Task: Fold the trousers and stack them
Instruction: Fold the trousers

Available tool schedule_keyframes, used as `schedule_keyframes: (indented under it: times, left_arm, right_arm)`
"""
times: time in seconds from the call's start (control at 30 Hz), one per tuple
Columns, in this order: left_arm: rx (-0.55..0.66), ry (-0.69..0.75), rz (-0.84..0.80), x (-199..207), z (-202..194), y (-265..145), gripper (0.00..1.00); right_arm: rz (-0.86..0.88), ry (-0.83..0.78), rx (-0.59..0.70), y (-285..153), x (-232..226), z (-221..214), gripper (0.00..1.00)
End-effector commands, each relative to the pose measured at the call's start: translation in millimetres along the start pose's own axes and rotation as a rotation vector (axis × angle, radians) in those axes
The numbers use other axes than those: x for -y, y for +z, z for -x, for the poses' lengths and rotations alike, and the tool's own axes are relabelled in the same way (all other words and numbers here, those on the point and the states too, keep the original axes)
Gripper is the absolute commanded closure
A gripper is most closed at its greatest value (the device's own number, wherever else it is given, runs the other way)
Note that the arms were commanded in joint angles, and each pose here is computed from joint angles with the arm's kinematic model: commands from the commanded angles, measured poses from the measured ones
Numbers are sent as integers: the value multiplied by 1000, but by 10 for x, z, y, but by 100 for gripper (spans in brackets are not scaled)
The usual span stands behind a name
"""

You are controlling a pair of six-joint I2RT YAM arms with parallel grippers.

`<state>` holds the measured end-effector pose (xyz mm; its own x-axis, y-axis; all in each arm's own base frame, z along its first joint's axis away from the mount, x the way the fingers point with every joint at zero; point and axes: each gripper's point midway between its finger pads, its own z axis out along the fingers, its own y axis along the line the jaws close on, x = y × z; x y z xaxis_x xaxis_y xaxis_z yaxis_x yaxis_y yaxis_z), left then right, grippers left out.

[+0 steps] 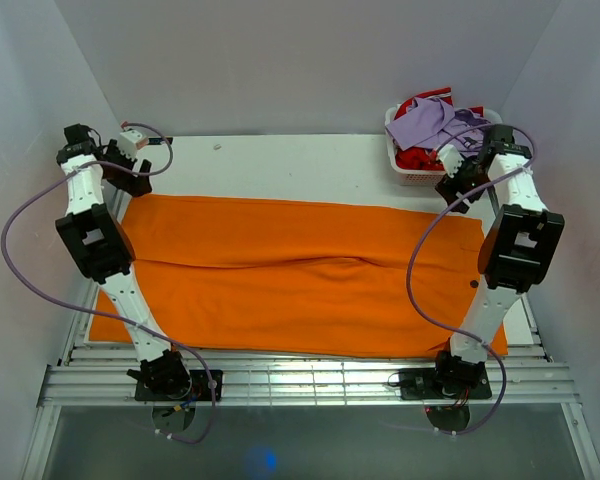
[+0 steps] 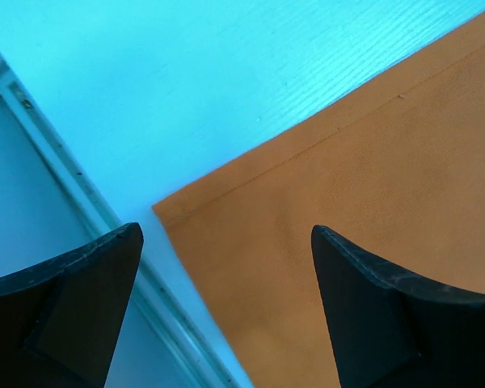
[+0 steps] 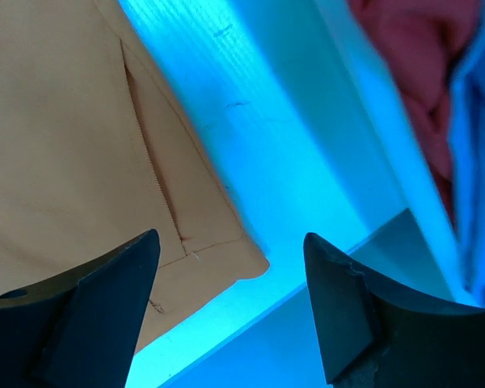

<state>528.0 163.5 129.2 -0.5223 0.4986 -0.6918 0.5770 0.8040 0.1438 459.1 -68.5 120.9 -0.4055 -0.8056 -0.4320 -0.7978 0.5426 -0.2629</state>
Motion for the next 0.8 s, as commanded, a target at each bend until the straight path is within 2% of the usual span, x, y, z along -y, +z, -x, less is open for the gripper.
schedule_keyframes:
  times: [0.0, 0.1, 0.17, 0.33, 0.43, 0.47, 0.53, 0.57, 0.63, 0.67, 0.7, 0.77]
  left_arm:
    - [70, 4, 7, 33, 139, 2, 4]
    - [84, -20, 12, 11, 160, 3, 5]
    - [103, 10, -1, -1, 145, 11, 10]
    - [94, 63, -12, -89, 41, 84, 10]
    - [76, 128, -30, -129, -52, 141, 10]
    - [69, 149, -40, -131, -84, 169, 10]
    - [59, 222, -66, -129, -104, 177, 10]
    - [57, 231, -82, -121, -160, 236, 10]
    - [72, 285, -98, -117, -156, 269, 10]
    - [78, 299, -103, -115, -161, 292, 10]
    - [79, 313, -107, -126, -191, 338, 9]
    - [79, 336, -91, -197, -193, 393, 10]
  right_arm:
    - [101, -50, -19, 126, -75, -178, 24]
    - [114, -63, -55, 261, -10, -350, 26]
    - [132, -62, -70, 367, -18, -456, 27]
    - [167, -89, -91, 566, -109, -688, 28]
    - [201, -110, -111, 658, -221, -795, 36]
    - [208, -113, -112, 668, -246, -809, 44]
    - [225, -133, -116, 680, -303, -834, 53]
    - [231, -136, -123, 681, -321, -861, 62]
    - [239, -143, -143, 668, -353, -906, 74]
    - [242, -155, -147, 664, -361, -918, 88]
    - [231, -165, -143, 660, -340, -909, 92]
    - [225, -165, -133, 626, -338, -883, 92]
